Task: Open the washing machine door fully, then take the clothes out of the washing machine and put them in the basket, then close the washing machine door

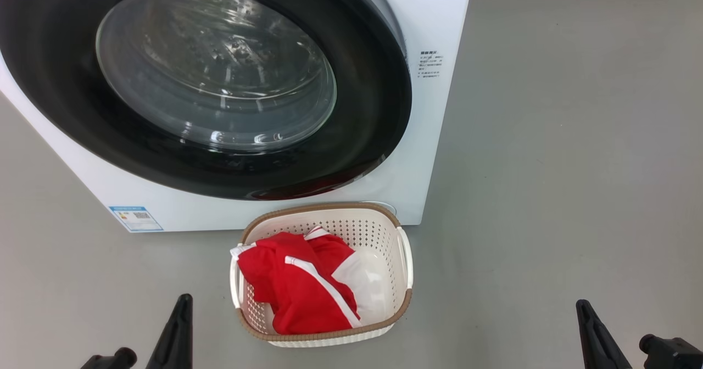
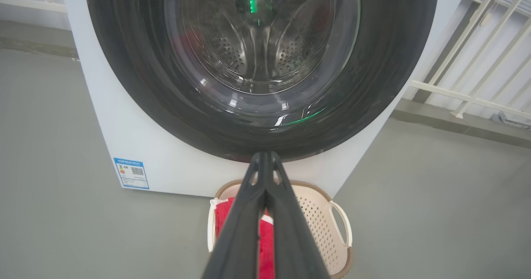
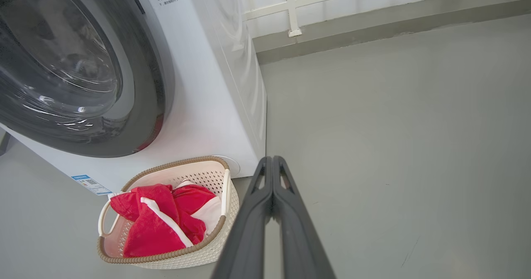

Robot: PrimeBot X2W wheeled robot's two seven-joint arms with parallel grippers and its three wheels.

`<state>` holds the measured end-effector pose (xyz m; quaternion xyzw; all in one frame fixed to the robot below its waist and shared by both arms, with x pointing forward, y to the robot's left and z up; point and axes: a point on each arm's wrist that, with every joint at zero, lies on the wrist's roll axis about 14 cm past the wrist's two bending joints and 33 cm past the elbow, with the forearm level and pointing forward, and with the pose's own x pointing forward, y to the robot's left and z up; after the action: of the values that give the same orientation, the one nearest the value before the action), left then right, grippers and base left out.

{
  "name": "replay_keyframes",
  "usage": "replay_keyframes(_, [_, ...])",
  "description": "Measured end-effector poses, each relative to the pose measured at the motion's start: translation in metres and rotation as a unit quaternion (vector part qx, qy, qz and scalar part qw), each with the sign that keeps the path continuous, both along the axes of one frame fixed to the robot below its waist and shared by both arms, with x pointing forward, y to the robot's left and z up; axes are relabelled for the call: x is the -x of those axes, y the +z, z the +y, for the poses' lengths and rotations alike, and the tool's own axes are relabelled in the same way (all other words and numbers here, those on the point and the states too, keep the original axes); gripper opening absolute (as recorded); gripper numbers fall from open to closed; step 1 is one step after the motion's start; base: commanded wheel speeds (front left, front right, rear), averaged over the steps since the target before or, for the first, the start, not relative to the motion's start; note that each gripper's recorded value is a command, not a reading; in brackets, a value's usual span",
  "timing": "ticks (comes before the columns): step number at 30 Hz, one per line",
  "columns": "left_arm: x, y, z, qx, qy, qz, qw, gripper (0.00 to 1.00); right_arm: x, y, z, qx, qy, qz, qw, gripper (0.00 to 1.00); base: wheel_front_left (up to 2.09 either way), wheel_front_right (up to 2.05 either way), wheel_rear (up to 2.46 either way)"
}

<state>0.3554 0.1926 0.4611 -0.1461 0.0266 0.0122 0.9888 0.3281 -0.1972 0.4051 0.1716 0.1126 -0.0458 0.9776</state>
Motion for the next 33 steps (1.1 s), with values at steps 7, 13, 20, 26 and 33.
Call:
replay_keyframes(7, [0.0004, -0.0009, 0.0013, 0.034, 0.008, 0.004, 0.999, 0.0, 0.001, 0.0, -0.0024, -0.03, -0.015, 0.002, 0.999, 0.0, 0.0, 0.0, 0.0])
replay_keyframes(13, [0.0006, -0.0028, 0.0022, 0.065, 0.014, 0.01, 0.998, 0.0, 0.0016, -0.0009, -0.004, -0.057, -0.027, 0.005, 0.998, 0.0, 0.0, 0.0, 0.0])
replay_keyframes(20, [0.0007, -0.004, 0.0031, 0.1, 0.021, 0.014, 0.995, 0.0, 0.0017, -0.0009, -0.0059, -0.091, -0.041, 0.007, 0.995, 0.0, 0.0, 0.0, 0.0])
replay_keyframes(26, [-0.0003, -0.0039, 0.0036, 0.13, 0.025, 0.016, 0.991, 0.0, 0.0001, 0.0011, -0.0073, -0.118, -0.051, 0.004, 0.992, 0.0, 0.0, 0.0, 0.0])
replay_keyframes(33, [-0.0003, -0.0046, 0.0042, 0.164, 0.031, 0.019, 0.986, 0.0, -0.0052, 0.0062, -0.0079, -0.151, -0.06, -0.003, 0.987, 0.0, 0.0, 0.0, 0.0])
